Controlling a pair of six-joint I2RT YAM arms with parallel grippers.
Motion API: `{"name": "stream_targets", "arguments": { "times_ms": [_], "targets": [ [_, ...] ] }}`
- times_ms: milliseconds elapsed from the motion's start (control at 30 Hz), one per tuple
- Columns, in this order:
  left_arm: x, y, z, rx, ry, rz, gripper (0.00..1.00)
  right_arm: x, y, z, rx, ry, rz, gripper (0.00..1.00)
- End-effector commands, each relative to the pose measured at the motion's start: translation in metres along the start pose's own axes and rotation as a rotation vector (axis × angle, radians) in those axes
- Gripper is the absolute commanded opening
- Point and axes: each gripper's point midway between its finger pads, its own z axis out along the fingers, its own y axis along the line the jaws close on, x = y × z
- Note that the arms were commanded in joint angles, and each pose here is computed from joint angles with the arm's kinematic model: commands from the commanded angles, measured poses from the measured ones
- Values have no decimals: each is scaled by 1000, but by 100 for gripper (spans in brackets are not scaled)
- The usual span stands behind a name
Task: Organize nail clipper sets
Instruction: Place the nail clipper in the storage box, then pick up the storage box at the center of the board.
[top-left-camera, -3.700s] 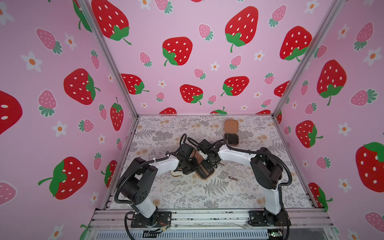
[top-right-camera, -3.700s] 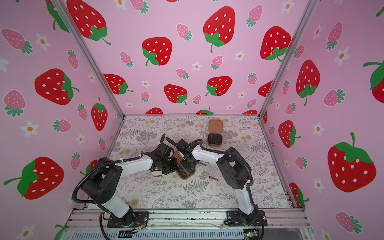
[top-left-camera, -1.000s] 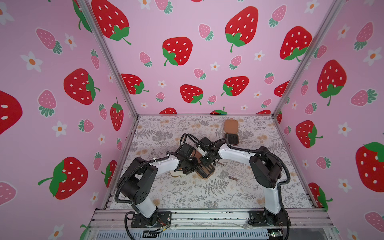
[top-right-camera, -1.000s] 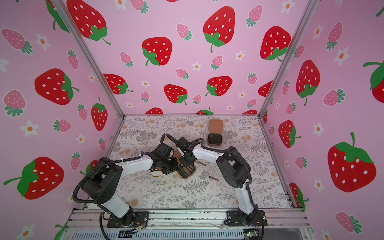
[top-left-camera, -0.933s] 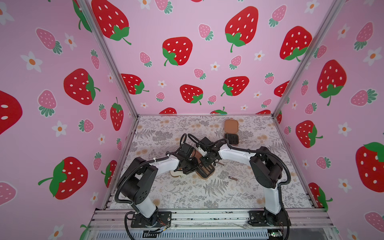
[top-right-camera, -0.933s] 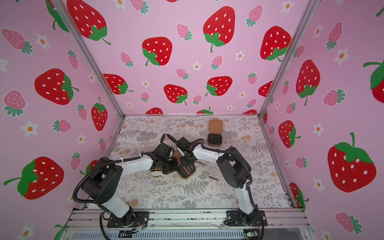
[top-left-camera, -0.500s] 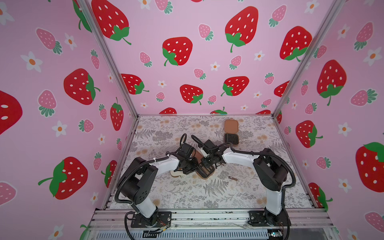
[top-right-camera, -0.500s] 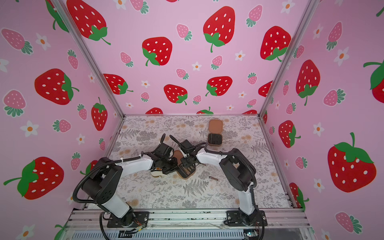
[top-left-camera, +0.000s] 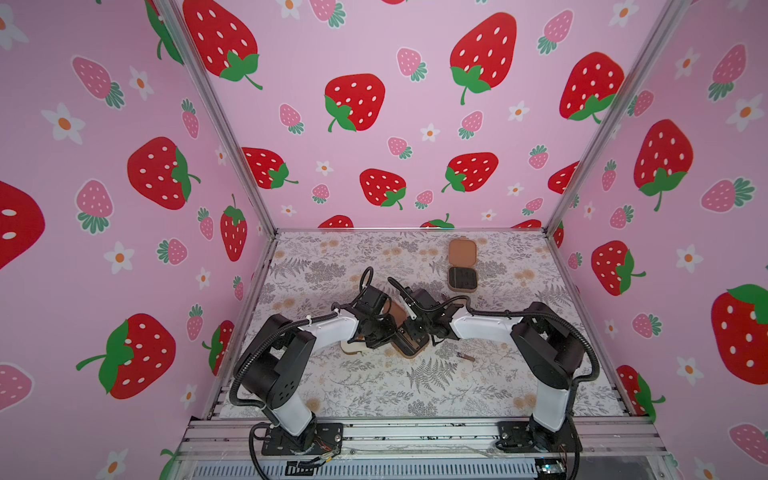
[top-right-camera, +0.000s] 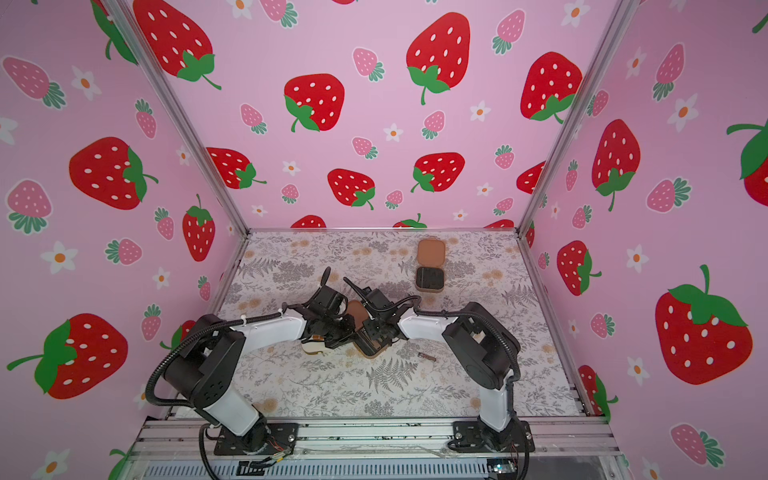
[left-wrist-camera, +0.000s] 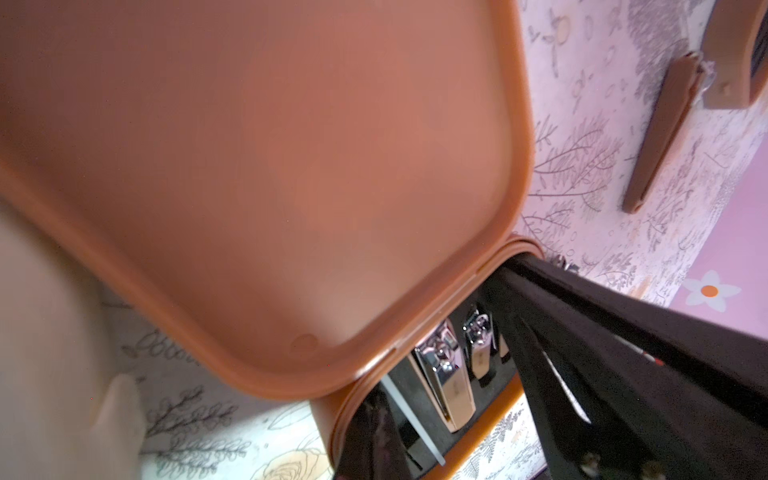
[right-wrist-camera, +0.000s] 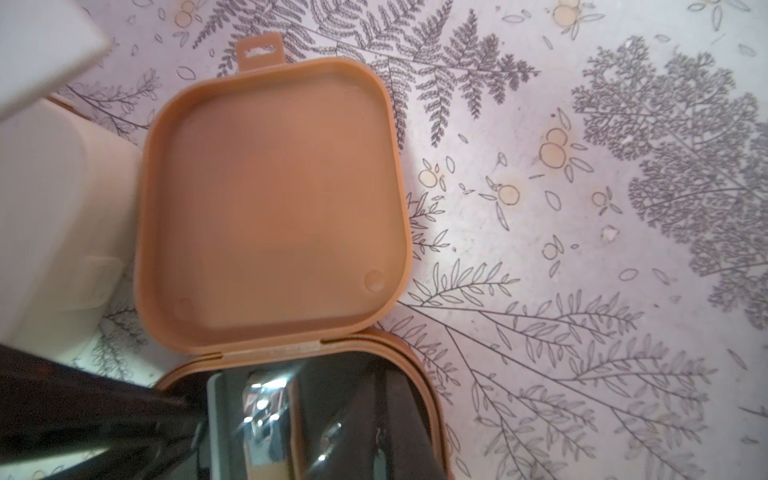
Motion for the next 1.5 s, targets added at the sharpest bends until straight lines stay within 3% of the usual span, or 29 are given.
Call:
{"name": "stream_targets", "arguments": {
  "times_ms": [0, 167, 333, 467, 633, 933, 1167, 1467],
  "targets": [
    [6, 21, 4, -90, 32, -31, 0, 115, -36, 17, 143, 364, -22, 11],
    [6, 20, 3, -87, 32, -28, 0, 68, -34, -8, 149, 272, -65, 11],
    [6, 18, 0, -83, 27, -21, 0, -3, -25, -52, 130, 119, -96, 19],
    [5, 16, -3, -81, 23, -15, 0, -31, -20, -88, 101, 19, -84, 23],
    [4, 14, -4, -75, 19, -11, 0, -15, -22, -107, 72, 68, -60, 28],
    [2, 8, -5, -65, 19, 1, 0, 21, -10, -78, -33, 236, -24, 37],
    [1, 9, -3, -68, 23, 1, 0, 31, -11, -55, -29, 295, -7, 35],
    [1, 8, -2, -60, 24, 2, 0, 47, -18, -37, -6, 346, 10, 22]
  ]
}}
